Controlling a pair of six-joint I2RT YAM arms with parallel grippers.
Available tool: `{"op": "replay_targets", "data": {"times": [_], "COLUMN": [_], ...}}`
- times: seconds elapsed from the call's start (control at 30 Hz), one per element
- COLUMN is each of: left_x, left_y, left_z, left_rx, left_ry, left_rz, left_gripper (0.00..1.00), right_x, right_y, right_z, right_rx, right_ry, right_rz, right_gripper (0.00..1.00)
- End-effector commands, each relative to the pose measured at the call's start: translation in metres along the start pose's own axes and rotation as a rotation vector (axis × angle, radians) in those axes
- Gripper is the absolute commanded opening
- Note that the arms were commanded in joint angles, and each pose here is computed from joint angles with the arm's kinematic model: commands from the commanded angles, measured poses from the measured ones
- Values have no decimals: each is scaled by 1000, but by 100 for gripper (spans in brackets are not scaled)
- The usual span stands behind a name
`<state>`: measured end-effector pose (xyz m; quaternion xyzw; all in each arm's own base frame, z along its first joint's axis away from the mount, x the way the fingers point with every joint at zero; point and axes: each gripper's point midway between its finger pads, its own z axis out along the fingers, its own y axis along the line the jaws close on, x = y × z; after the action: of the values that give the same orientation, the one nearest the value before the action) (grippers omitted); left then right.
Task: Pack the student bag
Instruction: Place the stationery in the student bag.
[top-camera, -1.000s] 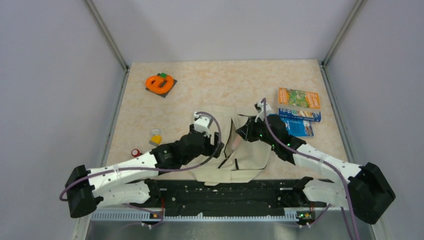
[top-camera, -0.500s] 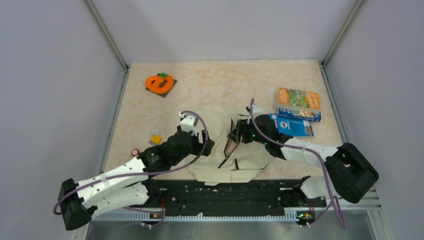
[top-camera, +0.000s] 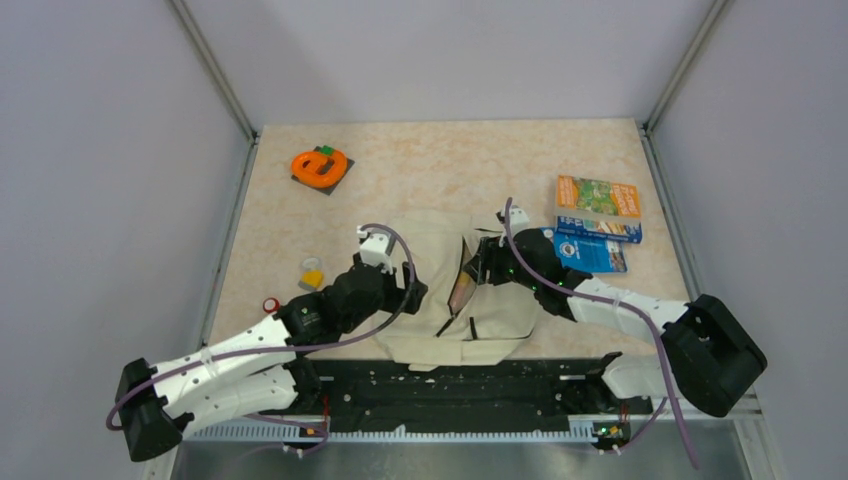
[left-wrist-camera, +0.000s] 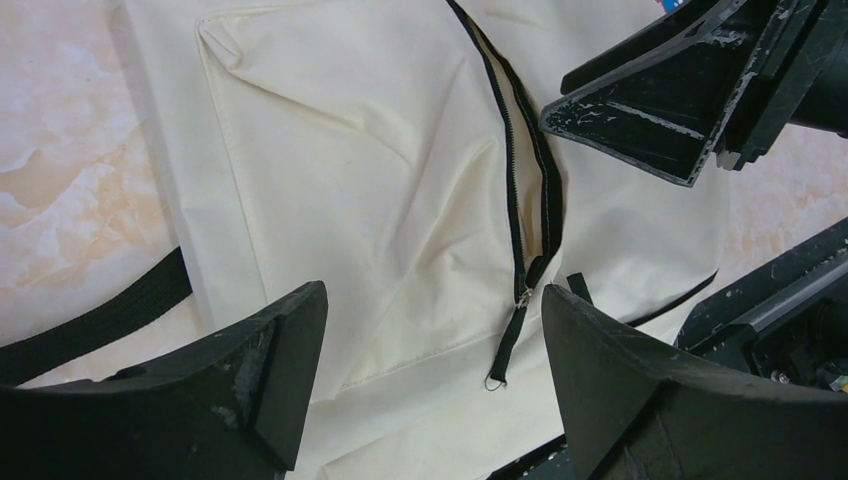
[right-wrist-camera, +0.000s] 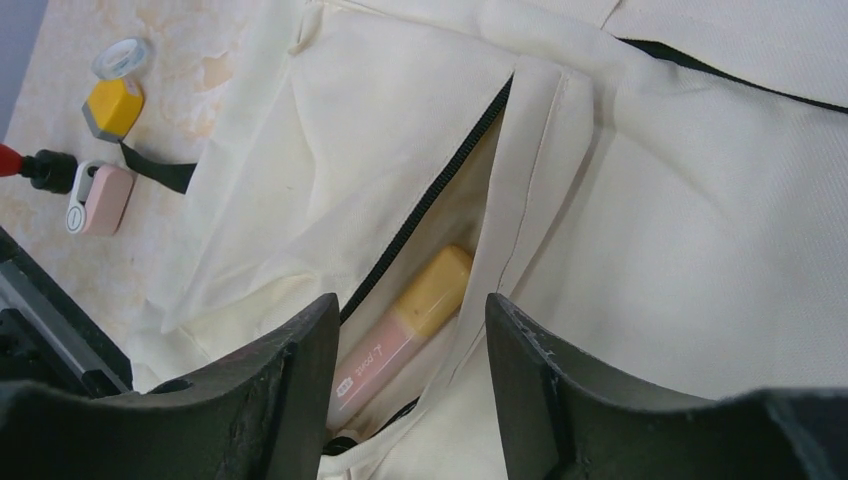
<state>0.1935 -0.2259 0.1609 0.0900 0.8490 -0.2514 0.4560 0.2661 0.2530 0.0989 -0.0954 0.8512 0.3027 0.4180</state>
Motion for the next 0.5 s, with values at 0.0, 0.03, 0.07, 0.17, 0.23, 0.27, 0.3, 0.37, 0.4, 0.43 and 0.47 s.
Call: {"op": "replay_targets", "data": {"times": [0.0,0.03,0.07,0.17,0.23,0.27,0.3,0.37,0.4,0.43,0.47], "left_x": [-6,-6,-6,-2,3,5,7,11,13,15,16], "left_y": [15,21,28,48,61,68,77,97,106,117,127], "left_z": [-1,-2,-3,-4,-4,-4,-5,-8,-11,-14,-17], "left_rx": [-81,-116,-151,-226,-265,-290,-322,-394,-430,-470,-505], "left_ry": [-27,-27,-26,0,18,26,33,52,56,55,49], "left_rz": [-32,-42,-56,-99,-129,-147,-171,-227,-253,-279,-301], "left_gripper": [83,84,86,87,87,87,87,87,87,87,87], "right_x": [-21,-21,-21,-24,-26,-26,-27,-29,-30,-31,-32], "right_y": [10,11,11,13,13,13,13,13,12,11,10], "right_z": [1,0,-1,-6,-10,-13,-16,-22,-26,-30,-34], "right_rx": [-31,-34,-35,-39,-39,-39,-37,-33,-27,-23,-19], "right_ry": [-59,-61,-61,-68,-78,-83,-89,-103,-111,-120,-128], "right_rz": [4,6,7,13,19,23,25,29,31,33,35], "right_gripper": [54,54,54,55,55,55,56,56,56,57,58]}}
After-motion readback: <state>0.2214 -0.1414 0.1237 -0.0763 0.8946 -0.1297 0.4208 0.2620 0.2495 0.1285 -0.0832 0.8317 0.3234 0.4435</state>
